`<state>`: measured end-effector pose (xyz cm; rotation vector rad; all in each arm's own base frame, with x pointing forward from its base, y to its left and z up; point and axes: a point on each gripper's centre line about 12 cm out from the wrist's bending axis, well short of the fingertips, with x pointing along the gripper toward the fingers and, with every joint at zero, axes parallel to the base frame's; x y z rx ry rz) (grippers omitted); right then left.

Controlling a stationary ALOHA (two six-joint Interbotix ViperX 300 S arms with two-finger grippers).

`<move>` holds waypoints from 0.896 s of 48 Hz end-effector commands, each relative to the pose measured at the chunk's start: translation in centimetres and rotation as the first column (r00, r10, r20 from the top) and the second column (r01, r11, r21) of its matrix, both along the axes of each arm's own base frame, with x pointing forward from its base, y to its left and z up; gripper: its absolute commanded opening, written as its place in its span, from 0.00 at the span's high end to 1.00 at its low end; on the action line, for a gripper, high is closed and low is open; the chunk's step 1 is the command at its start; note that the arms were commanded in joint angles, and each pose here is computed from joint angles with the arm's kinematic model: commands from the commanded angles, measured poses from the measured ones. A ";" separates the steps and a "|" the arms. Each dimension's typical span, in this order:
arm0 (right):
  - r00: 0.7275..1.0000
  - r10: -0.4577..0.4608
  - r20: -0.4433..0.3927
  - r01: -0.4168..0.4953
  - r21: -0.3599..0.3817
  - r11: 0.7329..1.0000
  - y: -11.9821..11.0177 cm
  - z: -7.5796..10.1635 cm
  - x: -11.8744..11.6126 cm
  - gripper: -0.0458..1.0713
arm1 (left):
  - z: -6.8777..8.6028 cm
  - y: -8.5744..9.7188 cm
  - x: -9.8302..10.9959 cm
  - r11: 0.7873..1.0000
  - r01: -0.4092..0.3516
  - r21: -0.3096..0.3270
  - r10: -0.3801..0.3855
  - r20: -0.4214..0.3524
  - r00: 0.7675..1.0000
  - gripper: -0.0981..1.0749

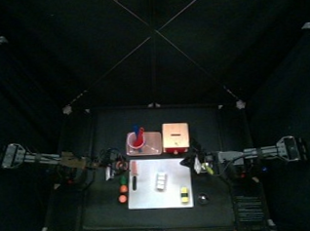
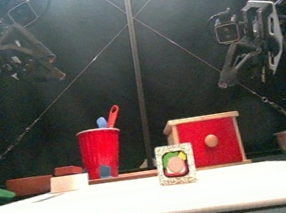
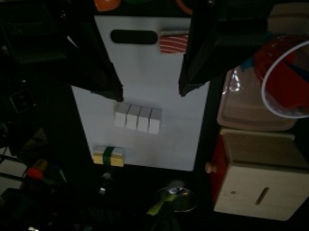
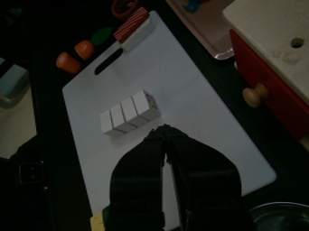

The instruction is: Cut white sushi roll

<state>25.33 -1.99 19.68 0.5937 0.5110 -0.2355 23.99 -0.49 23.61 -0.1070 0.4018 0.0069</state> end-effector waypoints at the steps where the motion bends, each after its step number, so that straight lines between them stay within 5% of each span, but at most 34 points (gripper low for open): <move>1: 0.999 -0.004 0.035 0.004 -0.001 1.000 -0.1 1.0 0.6 0.80 | 0.5 0.1 0.2 1.000 -0.003 0.001 0.003 0.015 1.000 0.17; 9: 0.999 -0.011 0.046 0.011 0.000 1.000 -0.4 1.6 1.2 0.80 | 0.3 0.1 0.1 1.000 -0.003 -0.003 0.003 0.014 1.000 0.17; 16: 0.996 -0.054 0.074 0.053 0.014 0.998 -1.4 4.1 3.2 0.79 | 0.9 0.1 0.1 1.000 0.003 0.003 -0.003 0.038 0.999 0.17; 25: 0.989 -0.117 -0.090 0.115 -0.032 0.993 -3.5 7.2 6.0 0.79 | 1.1 0.6 0.0 1.000 -0.019 0.006 0.019 0.047 0.999 0.17; 33: 0.973 -0.170 -0.157 0.150 -0.131 0.980 -5.8 10.0 8.0 0.78 | 1.0 1.2 -0.1 0.999 -0.040 0.009 0.039 0.044 0.998 0.17; 43: 0.958 -0.178 -0.225 0.144 -0.159 0.977 -7.1 12.2 10.5 0.78 | 0.5 1.9 -0.2 0.997 -0.072 0.010 0.072 0.029 0.997 0.17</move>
